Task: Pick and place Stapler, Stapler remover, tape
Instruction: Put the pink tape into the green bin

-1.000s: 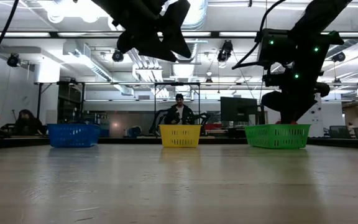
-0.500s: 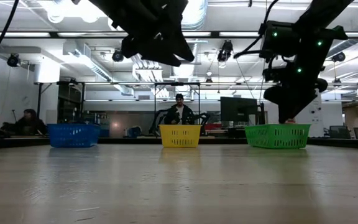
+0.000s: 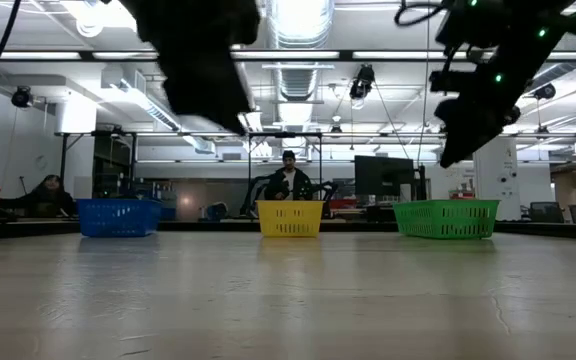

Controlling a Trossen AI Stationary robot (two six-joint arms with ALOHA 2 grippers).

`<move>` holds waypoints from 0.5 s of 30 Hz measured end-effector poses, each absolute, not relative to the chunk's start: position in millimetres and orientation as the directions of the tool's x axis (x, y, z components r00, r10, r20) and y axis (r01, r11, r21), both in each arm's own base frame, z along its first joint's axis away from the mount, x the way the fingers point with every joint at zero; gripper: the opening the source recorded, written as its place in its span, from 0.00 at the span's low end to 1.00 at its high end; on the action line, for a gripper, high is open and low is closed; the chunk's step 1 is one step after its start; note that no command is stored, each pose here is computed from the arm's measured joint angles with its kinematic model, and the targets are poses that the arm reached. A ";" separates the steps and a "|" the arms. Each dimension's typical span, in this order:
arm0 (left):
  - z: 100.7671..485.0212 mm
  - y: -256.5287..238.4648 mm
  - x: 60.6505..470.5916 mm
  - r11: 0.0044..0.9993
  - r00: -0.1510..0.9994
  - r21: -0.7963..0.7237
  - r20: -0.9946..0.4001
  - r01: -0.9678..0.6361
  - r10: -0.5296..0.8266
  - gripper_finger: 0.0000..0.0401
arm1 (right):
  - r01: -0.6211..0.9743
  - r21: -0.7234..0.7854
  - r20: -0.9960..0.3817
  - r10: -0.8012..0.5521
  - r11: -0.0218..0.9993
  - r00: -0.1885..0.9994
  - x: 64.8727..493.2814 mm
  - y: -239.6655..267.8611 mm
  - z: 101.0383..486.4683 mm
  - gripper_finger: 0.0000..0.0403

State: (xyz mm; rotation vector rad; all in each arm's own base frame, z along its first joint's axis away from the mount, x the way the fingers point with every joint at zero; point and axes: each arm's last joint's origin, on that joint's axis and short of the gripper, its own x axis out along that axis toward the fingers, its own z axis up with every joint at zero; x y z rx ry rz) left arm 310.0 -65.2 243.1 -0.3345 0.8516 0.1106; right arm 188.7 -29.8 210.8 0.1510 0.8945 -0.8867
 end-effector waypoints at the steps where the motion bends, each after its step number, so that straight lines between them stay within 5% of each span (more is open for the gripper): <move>1: 239.9 -67.5 306.5 0.938 0.624 -0.255 -0.779 -0.232 -0.057 0.56 | 0.722 -0.222 -0.723 -0.607 0.656 0.329 187.4 -28.5 215.3 0.55; 15: 209.4 -107.2 256.9 0.907 0.270 -0.206 -0.957 -0.367 -0.108 0.56 | 0.600 -0.031 -0.574 -0.506 0.799 0.644 185.0 1.5 252.0 0.55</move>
